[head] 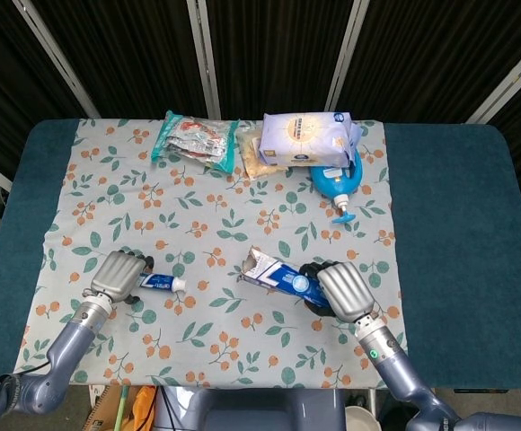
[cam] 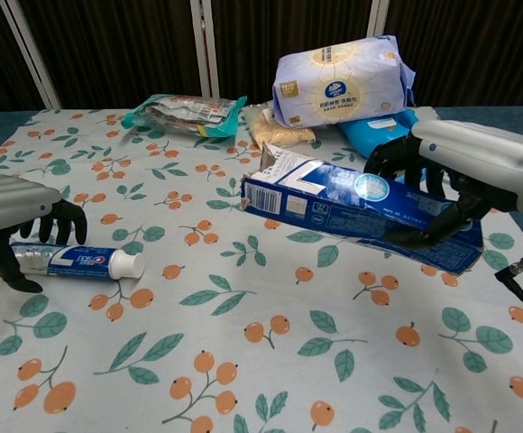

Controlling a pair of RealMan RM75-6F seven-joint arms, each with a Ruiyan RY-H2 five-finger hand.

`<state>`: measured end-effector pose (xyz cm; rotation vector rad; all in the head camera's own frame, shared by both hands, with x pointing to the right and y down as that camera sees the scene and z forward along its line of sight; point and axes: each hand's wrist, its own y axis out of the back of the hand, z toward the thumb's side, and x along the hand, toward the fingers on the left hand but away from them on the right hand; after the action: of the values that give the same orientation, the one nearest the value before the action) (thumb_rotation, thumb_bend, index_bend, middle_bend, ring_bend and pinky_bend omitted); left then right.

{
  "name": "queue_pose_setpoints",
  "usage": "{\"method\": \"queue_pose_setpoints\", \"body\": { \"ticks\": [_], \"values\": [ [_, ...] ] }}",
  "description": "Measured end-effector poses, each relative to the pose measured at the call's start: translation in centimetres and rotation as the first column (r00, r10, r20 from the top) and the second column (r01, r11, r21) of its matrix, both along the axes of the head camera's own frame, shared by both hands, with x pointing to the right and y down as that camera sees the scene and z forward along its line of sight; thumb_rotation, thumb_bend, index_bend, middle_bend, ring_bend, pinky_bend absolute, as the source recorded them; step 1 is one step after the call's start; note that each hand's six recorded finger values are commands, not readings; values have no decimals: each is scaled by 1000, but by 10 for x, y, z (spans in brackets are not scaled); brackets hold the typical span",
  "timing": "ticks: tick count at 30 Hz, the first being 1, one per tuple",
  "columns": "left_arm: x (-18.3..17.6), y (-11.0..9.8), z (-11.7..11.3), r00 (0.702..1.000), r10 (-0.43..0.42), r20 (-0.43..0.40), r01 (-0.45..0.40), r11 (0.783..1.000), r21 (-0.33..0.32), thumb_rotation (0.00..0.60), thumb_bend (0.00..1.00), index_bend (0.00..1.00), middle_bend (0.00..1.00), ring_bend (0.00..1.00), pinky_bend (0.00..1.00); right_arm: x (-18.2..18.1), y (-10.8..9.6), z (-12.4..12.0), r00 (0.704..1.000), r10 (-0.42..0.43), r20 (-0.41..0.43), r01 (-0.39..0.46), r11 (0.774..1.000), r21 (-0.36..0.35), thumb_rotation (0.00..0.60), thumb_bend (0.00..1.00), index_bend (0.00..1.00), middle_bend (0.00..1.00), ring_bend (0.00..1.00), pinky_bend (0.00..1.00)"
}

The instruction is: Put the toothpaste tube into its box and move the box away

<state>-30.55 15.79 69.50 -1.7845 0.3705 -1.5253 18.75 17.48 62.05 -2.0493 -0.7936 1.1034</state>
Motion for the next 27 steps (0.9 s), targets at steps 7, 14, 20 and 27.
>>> {"method": "queue_pose_setpoints", "body": {
  "ticks": [7, 14, 20, 27],
  "values": [
    [-3, 6, 3, 1000, 8, 10, -8, 1000, -3, 600, 455, 565, 660, 622, 608, 1, 2, 0, 1000, 0, -2, 0, 1000, 1, 600, 391, 577, 574, 566, 602],
    [-3, 3, -2, 999, 41, 8, -41, 998, 38, 600, 510, 587, 683, 639, 614, 4, 0, -2, 1000, 16, -2, -16, 1000, -2, 600, 390, 577, 574, 566, 602],
    [2, -9, -17, 993, 117, 4, -117, 986, 121, 600, 511, 591, 685, 639, 614, 9, -3, -5, 999, 36, 0, -36, 999, 1, 600, 390, 577, 575, 566, 602],
    [16, -49, -62, 954, 297, 33, -292, 904, 313, 600, 511, 601, 693, 644, 614, 13, -6, -11, 996, 86, 37, -85, 996, -12, 600, 390, 577, 575, 566, 602]
  ]
}}
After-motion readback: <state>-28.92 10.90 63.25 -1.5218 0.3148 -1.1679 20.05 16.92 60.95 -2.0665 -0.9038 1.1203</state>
